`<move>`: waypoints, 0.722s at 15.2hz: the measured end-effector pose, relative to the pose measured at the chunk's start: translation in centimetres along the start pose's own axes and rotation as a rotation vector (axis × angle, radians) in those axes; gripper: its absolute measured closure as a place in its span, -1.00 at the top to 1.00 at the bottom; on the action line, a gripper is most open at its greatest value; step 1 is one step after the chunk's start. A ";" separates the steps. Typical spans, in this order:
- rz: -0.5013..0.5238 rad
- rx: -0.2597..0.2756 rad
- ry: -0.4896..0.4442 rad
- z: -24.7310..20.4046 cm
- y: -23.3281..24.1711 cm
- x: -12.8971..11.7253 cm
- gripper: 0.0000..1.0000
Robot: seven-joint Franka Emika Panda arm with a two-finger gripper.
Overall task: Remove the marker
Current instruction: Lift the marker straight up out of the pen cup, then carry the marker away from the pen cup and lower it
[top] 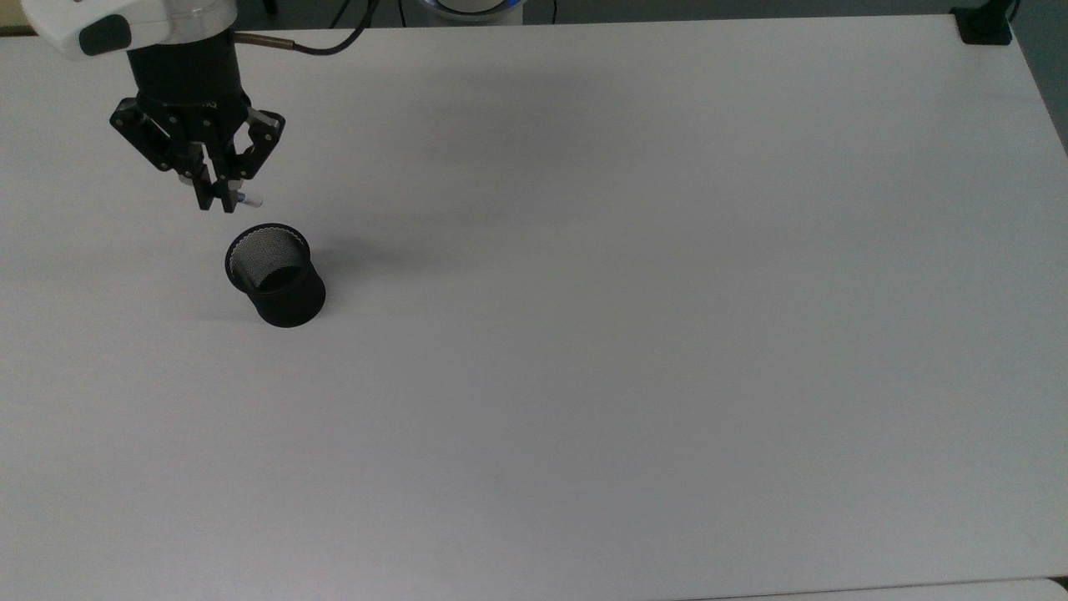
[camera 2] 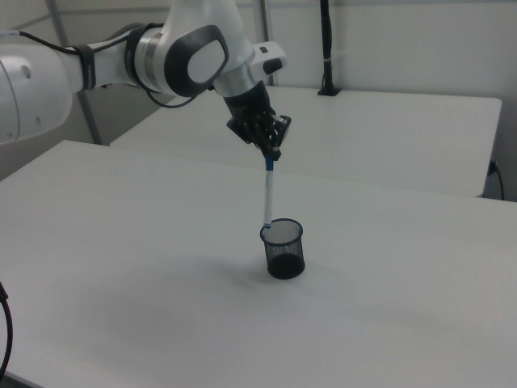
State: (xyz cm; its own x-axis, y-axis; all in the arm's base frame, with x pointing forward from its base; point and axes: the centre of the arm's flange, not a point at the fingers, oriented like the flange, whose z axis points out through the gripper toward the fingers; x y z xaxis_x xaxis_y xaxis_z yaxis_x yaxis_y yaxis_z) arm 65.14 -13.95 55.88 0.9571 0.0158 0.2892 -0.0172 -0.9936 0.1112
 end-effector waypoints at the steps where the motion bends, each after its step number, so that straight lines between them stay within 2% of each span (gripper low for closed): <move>1: -0.007 0.010 -0.031 -0.3 -0.6 -0.3 -0.67; 6: -0.086 0.082 -0.214 1.9 -6.6 -1.8 -0.67; 11: -0.200 0.135 -0.386 7.1 -14.8 -3.6 -0.67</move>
State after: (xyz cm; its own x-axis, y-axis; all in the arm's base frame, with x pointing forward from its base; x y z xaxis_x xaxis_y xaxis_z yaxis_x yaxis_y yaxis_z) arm 63.96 -0.13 46.48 0.9760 0.1915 -0.1036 0.1922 -0.9814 -0.0038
